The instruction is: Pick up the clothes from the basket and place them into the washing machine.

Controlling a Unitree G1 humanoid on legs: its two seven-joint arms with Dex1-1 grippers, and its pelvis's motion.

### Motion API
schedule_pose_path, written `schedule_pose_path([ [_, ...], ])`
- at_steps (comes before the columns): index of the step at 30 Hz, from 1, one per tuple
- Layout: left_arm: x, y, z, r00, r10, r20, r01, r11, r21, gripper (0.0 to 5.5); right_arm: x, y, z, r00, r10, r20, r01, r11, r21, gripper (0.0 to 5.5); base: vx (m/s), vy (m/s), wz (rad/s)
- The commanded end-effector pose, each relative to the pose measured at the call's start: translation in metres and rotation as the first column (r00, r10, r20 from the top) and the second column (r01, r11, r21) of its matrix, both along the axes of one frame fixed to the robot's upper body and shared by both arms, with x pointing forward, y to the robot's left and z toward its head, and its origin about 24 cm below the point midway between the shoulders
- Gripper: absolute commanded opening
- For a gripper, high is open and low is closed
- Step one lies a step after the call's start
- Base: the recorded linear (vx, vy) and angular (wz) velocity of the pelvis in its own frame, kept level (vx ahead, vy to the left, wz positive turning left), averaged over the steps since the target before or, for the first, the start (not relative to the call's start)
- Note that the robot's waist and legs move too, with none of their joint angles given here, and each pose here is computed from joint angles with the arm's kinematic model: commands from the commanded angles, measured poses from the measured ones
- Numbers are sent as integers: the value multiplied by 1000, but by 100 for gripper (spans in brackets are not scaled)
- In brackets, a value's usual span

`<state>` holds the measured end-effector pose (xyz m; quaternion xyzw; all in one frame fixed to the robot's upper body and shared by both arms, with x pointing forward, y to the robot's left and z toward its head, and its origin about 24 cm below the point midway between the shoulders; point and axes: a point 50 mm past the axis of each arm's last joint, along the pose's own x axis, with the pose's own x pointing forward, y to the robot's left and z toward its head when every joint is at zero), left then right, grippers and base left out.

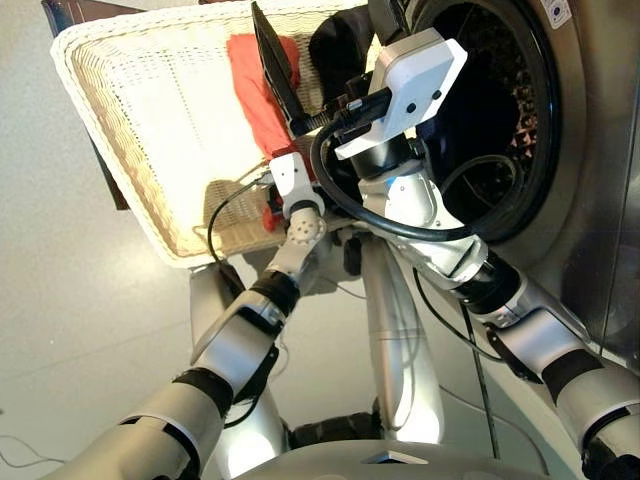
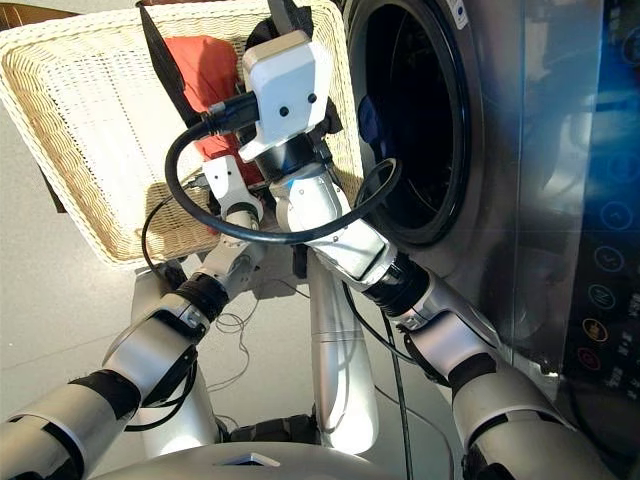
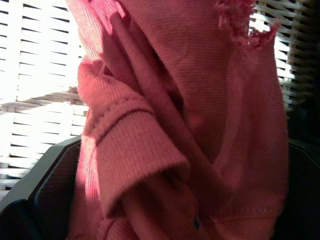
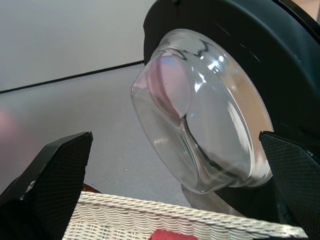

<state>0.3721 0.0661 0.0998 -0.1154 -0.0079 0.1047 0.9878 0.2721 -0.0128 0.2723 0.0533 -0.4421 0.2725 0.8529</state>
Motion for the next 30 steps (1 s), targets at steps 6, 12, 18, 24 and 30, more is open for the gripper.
schedule_pose_path([
  [6,9,-6,1,998,-28,-63,28,1000,2,466,-23,-2,24,988,93,127,-103,992,78,550,0,0,0],
  [12,8,-8,-2,997,-36,-72,39,998,40,0,-22,-3,23,988,81,135,-89,994,59,550,0,0,0],
  [18,2,-17,-3,996,-79,-40,82,995,58,0,-10,-8,14,995,88,51,-92,992,87,550,0,0,0],
  [24,-4,4,0,995,-81,63,73,991,110,0,9,-39,0,998,-56,-15,58,993,105,550,-47,9,28],
  [30,-30,0,82,815,-262,517,-143,773,618,0,24,-75,-56,964,-150,-220,171,982,79,550,28,69,-29],
])
